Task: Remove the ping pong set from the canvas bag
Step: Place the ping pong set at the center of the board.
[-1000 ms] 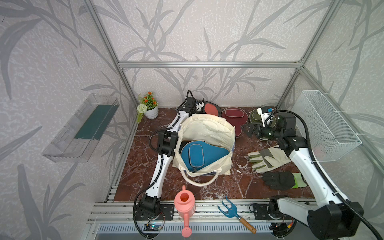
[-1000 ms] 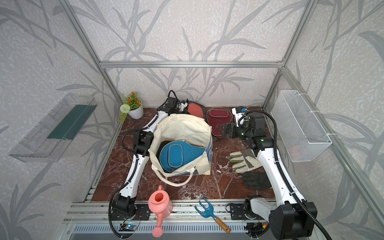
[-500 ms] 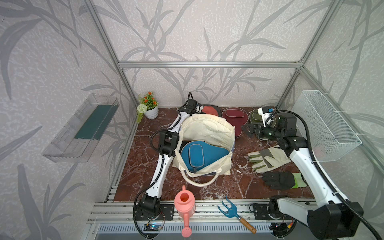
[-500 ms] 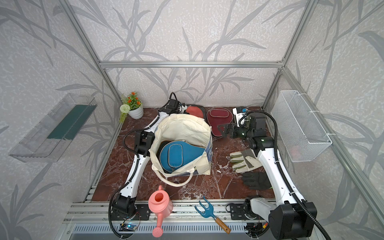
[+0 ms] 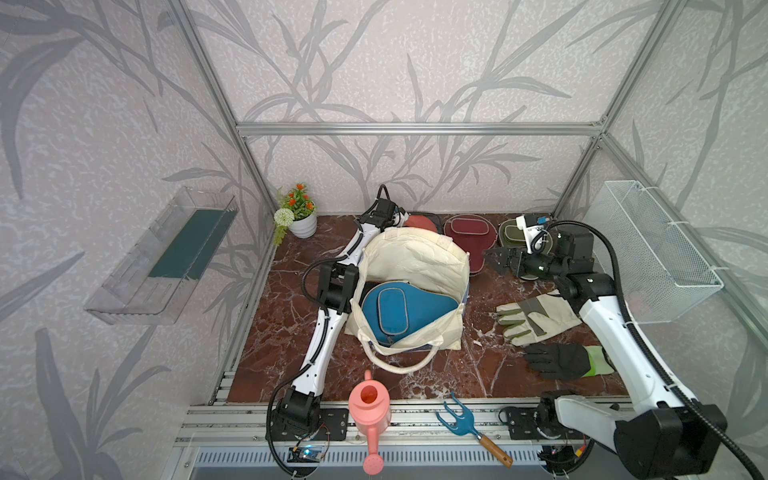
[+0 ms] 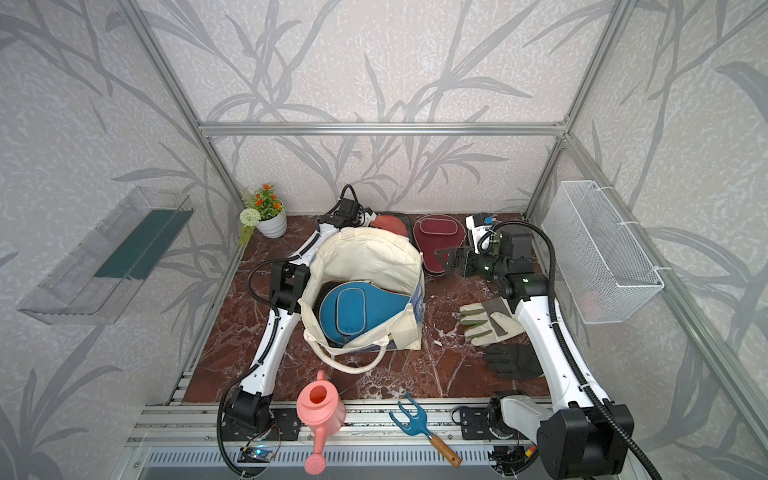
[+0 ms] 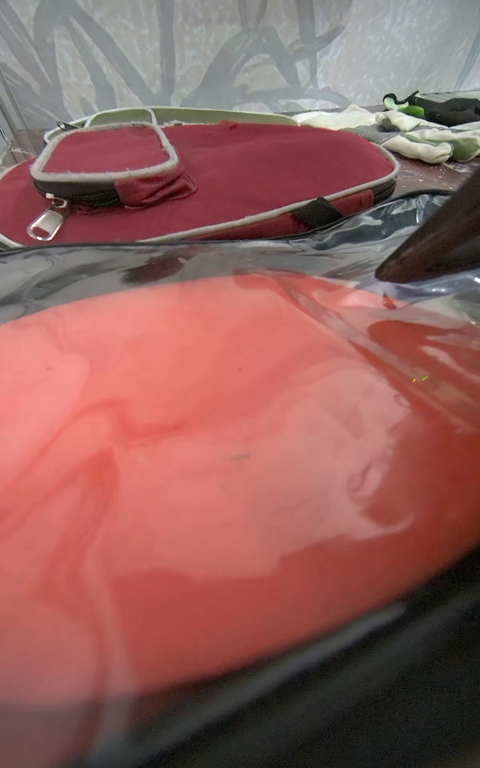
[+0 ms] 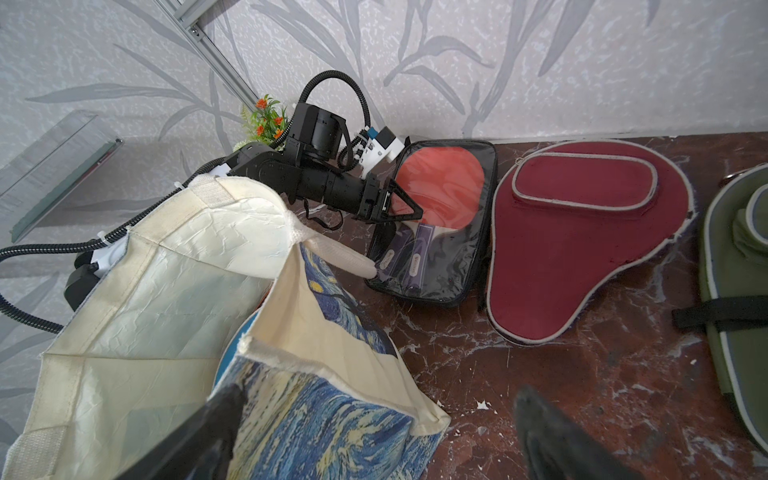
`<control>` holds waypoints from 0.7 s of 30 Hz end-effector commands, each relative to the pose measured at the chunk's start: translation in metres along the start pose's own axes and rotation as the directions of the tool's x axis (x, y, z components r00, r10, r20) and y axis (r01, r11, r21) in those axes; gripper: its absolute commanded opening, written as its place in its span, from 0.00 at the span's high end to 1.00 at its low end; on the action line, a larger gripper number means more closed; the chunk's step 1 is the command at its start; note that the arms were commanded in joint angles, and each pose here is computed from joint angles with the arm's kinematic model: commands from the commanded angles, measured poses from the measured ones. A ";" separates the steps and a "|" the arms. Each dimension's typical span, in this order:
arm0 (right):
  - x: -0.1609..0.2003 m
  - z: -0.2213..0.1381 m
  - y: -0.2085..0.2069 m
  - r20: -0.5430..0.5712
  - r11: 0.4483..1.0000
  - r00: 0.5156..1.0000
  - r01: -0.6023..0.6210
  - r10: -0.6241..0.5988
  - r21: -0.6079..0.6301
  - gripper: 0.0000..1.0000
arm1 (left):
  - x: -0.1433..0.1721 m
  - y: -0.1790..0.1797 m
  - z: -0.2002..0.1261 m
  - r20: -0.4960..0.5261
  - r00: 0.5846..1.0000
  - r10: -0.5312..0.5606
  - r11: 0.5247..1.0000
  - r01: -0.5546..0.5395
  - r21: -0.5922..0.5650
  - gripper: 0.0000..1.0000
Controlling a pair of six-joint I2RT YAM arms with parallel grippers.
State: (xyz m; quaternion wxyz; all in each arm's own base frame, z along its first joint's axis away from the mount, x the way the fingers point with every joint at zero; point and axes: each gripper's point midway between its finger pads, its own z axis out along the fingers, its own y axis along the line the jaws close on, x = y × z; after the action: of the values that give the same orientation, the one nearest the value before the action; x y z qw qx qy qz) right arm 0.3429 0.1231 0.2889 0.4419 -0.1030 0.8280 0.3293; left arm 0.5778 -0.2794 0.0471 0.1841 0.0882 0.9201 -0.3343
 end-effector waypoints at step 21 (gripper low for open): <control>-0.009 -0.007 0.008 0.029 1.000 0.999 0.020 -0.019 -0.022 0.01 | 0.020 -0.018 -0.015 -0.090 0.987 0.133 0.981 -0.144 -0.134 0.01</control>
State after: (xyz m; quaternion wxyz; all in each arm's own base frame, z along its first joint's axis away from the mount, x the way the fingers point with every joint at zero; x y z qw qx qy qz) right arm 0.3422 0.1239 0.2894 0.4409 -0.1050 0.8269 0.3327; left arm 0.5627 -0.2963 0.0515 0.1854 0.1368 0.9246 -0.3034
